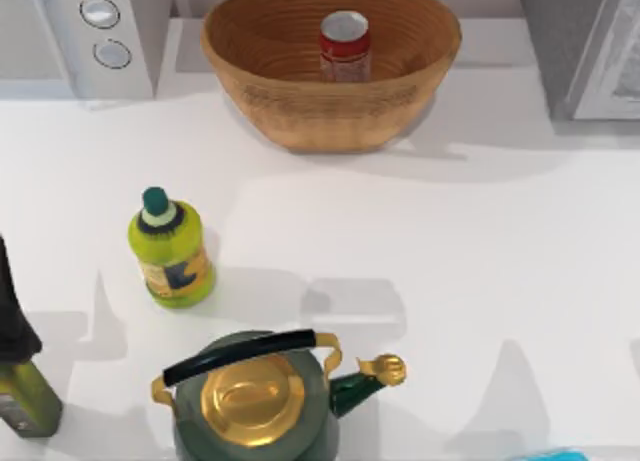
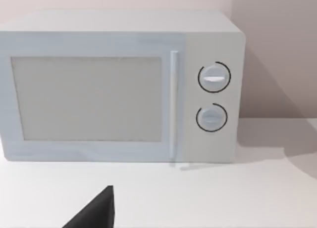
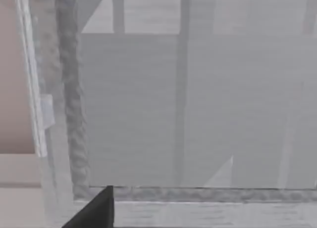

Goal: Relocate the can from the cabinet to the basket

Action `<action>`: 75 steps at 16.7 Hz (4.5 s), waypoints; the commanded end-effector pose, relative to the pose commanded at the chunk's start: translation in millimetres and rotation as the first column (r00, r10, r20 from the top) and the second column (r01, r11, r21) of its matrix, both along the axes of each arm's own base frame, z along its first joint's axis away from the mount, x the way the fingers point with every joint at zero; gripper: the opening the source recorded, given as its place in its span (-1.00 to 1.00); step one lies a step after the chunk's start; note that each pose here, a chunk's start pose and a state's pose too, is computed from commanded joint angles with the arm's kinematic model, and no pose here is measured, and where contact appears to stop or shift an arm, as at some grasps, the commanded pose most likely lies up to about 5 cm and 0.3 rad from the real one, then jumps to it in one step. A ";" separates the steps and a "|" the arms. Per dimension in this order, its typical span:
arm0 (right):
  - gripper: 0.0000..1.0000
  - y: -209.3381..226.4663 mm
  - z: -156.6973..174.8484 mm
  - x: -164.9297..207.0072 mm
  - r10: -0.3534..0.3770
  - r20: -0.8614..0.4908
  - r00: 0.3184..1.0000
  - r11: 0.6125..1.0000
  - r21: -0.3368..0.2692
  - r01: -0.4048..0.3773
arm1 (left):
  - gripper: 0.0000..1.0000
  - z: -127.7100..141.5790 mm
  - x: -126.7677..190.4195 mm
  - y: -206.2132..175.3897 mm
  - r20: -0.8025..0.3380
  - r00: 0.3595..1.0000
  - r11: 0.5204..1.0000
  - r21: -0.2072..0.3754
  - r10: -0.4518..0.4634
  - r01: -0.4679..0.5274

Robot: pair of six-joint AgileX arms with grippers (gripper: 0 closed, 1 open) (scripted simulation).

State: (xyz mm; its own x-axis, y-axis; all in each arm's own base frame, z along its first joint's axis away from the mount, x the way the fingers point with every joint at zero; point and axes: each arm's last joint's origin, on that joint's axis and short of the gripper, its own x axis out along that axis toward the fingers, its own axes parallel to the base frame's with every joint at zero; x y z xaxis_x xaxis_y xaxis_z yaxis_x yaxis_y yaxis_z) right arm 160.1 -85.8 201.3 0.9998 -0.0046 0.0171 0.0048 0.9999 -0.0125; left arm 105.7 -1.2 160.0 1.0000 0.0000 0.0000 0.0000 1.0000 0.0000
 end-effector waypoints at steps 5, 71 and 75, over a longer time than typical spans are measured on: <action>1.00 -68.1 -16.6 7.2 0.003 -0.013 1.000 1.000 0.011 -0.003 | 1.00 0.0 0.0 0.0 0.000 1.000 1.000 0.000 0.000 0.000; 1.00 183.3 309.1 66.9 0.005 -0.018 1.000 1.000 0.015 -0.005 | 1.00 0.0 0.0 0.0 0.000 1.000 1.000 0.000 0.000 0.000; 1.00 184.0 308.8 66.6 0.005 -0.018 1.000 1.000 0.014 -0.005 | 1.00 0.0 0.0 0.0 0.000 1.000 1.000 0.000 0.000 0.000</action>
